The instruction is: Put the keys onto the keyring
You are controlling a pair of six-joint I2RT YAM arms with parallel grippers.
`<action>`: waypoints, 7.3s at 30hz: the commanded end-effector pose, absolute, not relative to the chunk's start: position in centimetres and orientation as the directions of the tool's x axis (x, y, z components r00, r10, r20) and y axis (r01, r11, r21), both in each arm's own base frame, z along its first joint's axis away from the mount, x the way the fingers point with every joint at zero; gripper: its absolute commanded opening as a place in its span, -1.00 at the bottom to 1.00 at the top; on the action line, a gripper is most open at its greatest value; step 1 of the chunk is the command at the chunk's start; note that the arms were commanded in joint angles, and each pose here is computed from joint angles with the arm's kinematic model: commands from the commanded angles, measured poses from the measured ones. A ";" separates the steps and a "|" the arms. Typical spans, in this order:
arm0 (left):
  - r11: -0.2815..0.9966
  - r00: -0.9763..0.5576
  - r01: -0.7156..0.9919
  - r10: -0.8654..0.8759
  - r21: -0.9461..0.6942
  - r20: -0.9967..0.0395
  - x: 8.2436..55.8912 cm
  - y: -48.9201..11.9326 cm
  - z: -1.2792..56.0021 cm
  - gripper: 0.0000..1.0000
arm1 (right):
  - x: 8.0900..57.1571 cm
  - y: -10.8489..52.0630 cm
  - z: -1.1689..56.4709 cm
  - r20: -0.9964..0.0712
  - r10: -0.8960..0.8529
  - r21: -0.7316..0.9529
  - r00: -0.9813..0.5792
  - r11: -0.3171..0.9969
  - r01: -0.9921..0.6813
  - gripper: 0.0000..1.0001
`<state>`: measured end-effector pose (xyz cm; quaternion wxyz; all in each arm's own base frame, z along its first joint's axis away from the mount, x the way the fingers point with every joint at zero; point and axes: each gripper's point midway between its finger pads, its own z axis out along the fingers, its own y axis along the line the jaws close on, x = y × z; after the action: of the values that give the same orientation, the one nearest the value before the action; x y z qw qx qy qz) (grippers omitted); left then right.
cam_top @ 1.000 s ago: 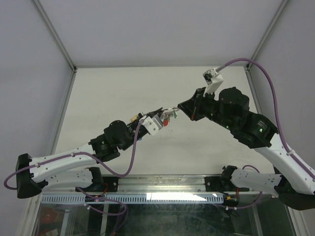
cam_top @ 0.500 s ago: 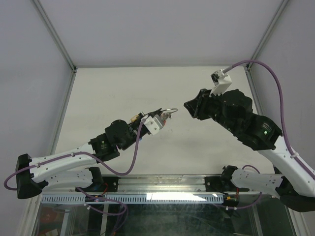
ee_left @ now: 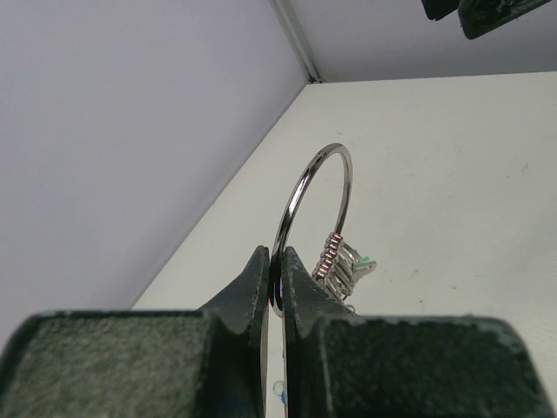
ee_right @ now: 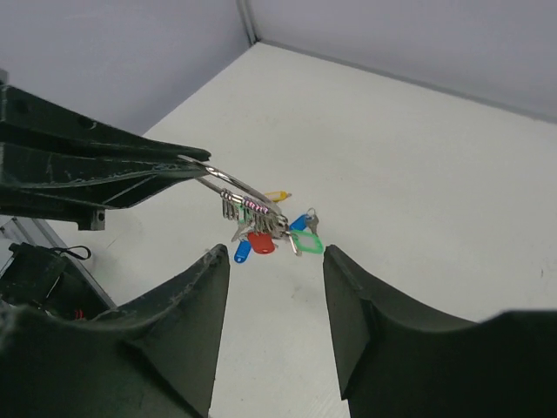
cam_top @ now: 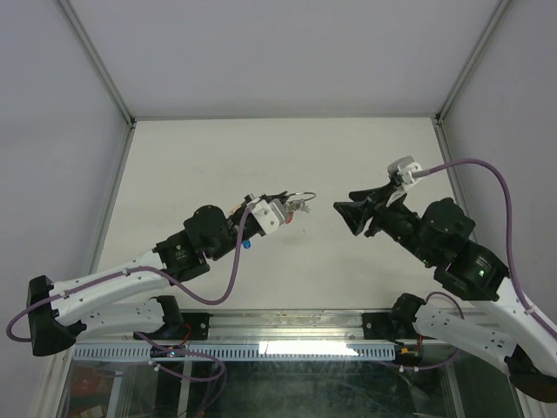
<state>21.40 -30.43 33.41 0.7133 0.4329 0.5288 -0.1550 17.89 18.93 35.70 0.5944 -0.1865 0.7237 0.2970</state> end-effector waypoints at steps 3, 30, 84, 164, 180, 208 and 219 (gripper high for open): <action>0.519 0.423 0.758 0.071 0.395 -0.904 19.8 -31.4 37.8 -1.00 | 15.5 20.8 38.3 -0.999 0.011 -0.032 0.047 0.583 -0.812 0.03; 0.329 0.426 0.846 0.059 0.420 -0.903 17.8 -33.1 36.7 -1.00 | 16.1 24.7 33.8 -0.921 -0.329 -0.317 0.209 0.318 -0.894 -0.22; 0.419 0.215 0.897 -0.129 0.143 -0.968 18.3 -30.5 35.4 0.01 | 14.7 22.2 41.5 -0.966 -0.033 -0.242 0.257 0.474 -0.847 -1.00; 0.386 0.261 0.887 0.031 0.252 -0.965 19.6 -32.0 39.5 -1.00 | 18.5 22.6 32.3 -0.996 -0.059 -0.088 0.065 0.626 -0.775 0.25; 0.392 0.272 0.883 0.026 0.260 -0.962 19.6 -31.8 39.9 -1.00 | 21.4 23.5 30.1 -0.995 -0.079 -0.097 0.058 0.695 -0.713 -0.19; 0.403 0.274 0.878 0.020 0.259 -0.961 19.5 -31.3 40.3 -1.00 | 22.6 22.3 29.2 -0.993 -0.077 -0.113 0.084 0.760 -0.640 -0.88; 0.395 0.239 0.890 0.017 0.226 -0.971 19.3 -31.5 38.9 -1.00 | 22.3 19.4 34.1 -0.974 -0.159 -0.222 0.159 0.786 -0.577 -1.00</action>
<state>19.71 -31.95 36.15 0.6224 0.4645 0.5456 -0.3149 22.33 21.05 28.84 0.6612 -0.3074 0.6631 0.1694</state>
